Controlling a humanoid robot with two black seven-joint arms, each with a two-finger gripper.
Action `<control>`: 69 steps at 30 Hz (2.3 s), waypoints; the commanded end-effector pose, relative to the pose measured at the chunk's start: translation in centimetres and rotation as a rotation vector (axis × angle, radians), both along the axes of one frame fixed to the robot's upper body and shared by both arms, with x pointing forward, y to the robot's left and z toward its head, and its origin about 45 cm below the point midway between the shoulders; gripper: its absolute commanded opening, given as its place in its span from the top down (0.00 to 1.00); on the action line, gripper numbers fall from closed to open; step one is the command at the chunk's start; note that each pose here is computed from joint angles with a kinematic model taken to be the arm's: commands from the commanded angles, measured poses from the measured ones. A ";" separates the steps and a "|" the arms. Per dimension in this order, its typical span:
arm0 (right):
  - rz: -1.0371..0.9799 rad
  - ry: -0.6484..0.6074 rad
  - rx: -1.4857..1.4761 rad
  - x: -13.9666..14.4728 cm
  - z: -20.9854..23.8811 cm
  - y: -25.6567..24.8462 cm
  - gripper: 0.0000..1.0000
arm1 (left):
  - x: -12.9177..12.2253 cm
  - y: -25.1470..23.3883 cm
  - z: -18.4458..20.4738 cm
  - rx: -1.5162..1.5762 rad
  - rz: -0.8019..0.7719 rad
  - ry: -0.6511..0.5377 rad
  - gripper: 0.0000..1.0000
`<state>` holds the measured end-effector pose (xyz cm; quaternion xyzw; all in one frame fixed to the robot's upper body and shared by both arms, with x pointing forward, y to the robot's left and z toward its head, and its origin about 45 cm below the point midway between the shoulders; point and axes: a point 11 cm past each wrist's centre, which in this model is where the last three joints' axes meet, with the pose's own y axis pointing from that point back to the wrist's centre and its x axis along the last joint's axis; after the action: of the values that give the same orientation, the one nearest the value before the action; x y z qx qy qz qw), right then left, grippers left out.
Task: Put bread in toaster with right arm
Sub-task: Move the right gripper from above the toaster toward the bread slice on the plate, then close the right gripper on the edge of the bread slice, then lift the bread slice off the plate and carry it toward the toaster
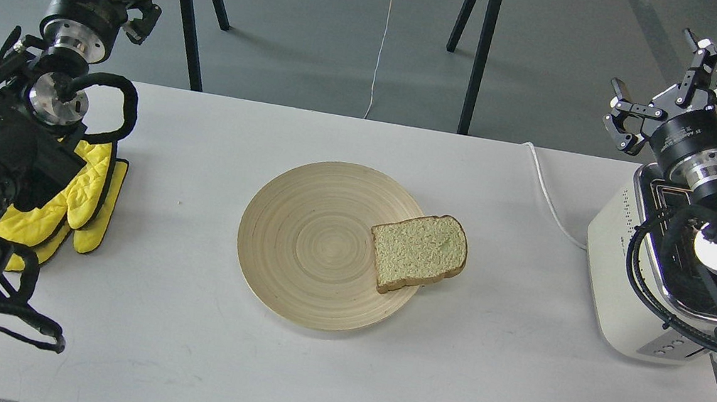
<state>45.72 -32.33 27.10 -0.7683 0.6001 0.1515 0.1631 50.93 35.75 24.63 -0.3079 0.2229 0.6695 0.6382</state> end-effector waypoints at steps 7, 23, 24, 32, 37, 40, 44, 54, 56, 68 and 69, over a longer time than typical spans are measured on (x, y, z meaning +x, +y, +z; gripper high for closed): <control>0.151 0.010 -0.262 -3.6 -3.3 5.1 0.01 | 0.2 -1.2 -0.1 -0.006 -0.011 -0.008 0.00; 0.257 0.142 -0.738 -8.8 -15.3 10.4 0.02 | 0.2 -1.9 -0.5 -0.013 -0.021 -0.003 0.00; 0.250 0.152 -0.745 -8.7 -15.8 10.5 0.02 | 0.2 -1.9 -0.5 -0.012 -0.020 -0.002 0.00; 0.285 0.198 -0.782 -9.4 -18.7 12.3 0.04 | 0.2 -1.6 -0.4 -0.010 -0.018 -0.004 0.00; 0.303 0.220 -0.812 -9.5 -20.0 13.0 0.10 | 0.2 -1.6 -0.4 -0.010 -0.018 -0.004 0.00; 0.326 0.220 -0.818 -9.9 -20.3 13.7 0.20 | 0.2 -1.6 -0.4 -0.010 -0.018 -0.004 0.00; 0.367 0.202 -0.852 -10.0 -20.3 14.3 0.44 | 0.2 -1.7 -0.4 -0.011 -0.018 -0.003 0.00; 0.396 0.178 -0.889 -10.0 -20.0 14.5 0.93 | 0.2 -1.7 -0.4 -0.011 -0.019 -0.004 0.00; 0.390 0.155 -0.897 -9.3 -19.0 14.0 0.93 | 0.2 -1.7 -0.4 -0.011 -0.019 -0.004 0.00; 0.313 -0.076 -1.003 -5.4 -6.4 7.4 0.93 | 0.2 -1.8 -0.4 -0.012 -0.020 -0.003 0.00; 0.296 -0.091 -1.030 -5.1 -5.2 6.2 0.93 | 0.2 -1.8 -0.4 -0.012 -0.020 -0.003 0.00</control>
<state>39.96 -23.31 18.76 -0.8442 0.4661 -0.1386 -0.2254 51.10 33.96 24.17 -0.3103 0.2289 0.6615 0.6432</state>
